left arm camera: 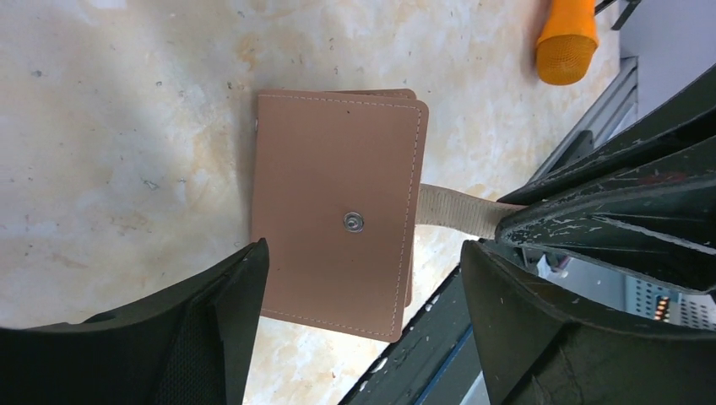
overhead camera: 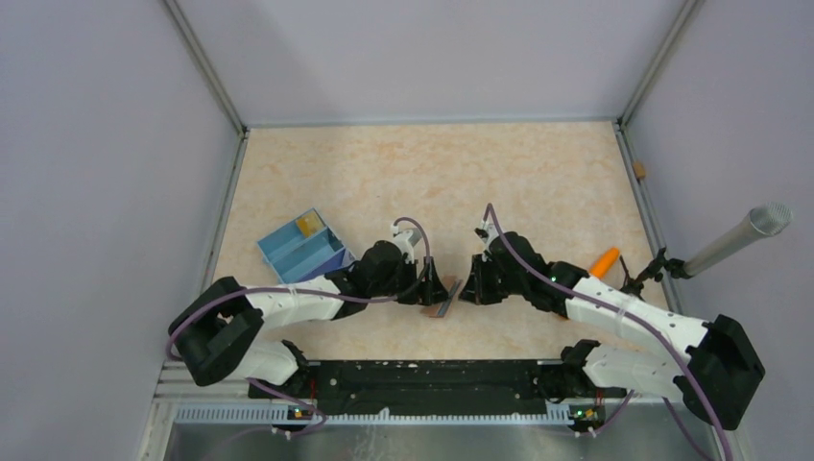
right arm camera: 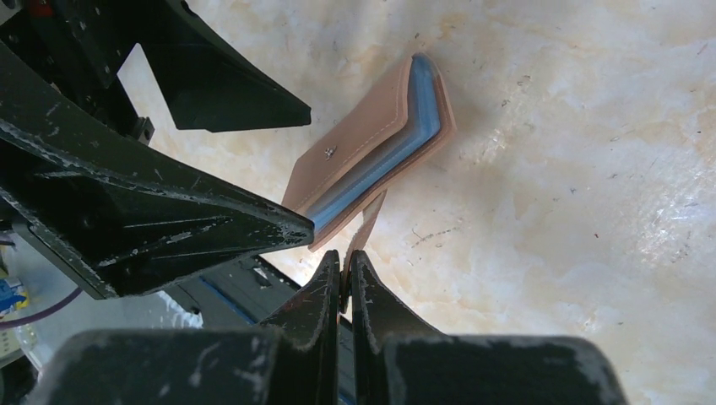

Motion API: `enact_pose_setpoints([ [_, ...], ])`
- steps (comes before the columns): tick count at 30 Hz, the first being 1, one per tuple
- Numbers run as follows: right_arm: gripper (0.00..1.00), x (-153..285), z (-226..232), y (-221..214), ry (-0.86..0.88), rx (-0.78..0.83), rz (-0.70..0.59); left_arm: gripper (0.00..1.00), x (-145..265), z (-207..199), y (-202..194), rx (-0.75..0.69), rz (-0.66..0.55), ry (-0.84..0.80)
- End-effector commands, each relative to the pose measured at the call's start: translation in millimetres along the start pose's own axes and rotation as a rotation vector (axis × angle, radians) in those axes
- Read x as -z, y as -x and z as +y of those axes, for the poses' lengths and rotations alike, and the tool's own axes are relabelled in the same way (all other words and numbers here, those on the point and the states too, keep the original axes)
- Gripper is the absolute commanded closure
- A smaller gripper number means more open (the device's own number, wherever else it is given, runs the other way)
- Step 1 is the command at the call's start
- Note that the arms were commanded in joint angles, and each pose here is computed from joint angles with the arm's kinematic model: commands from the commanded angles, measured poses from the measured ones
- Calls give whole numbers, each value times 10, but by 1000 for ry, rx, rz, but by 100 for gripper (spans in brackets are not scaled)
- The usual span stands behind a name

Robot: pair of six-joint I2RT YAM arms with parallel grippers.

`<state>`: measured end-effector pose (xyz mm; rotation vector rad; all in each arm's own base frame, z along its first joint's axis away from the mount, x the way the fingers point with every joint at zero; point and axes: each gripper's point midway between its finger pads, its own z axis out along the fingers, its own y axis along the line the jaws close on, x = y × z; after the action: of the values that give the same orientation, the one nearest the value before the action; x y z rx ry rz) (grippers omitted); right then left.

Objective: Put the credit cards into the card holder
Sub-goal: Open the card holder.

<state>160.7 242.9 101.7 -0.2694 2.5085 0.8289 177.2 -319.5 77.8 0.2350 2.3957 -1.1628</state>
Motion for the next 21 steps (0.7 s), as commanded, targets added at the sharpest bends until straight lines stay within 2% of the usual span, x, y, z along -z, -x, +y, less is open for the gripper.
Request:
enact_pose_setpoints([
  [1,100,76,181,125,55,0,-41,16,-32,28,128,-63,-38,56],
  [9,100,97,188,129,54,7,-38,20,-98,133,91,-106,-5,134],
  [15,100,117,91,150,-3,1,-53,37,-23,295,132,-118,-32,254],
  [18,100,117,-5,149,-56,-1,-54,43,24,335,189,-118,-69,281],
  [21,100,103,-70,131,-89,-1,-48,47,58,425,123,-113,-47,318],
])
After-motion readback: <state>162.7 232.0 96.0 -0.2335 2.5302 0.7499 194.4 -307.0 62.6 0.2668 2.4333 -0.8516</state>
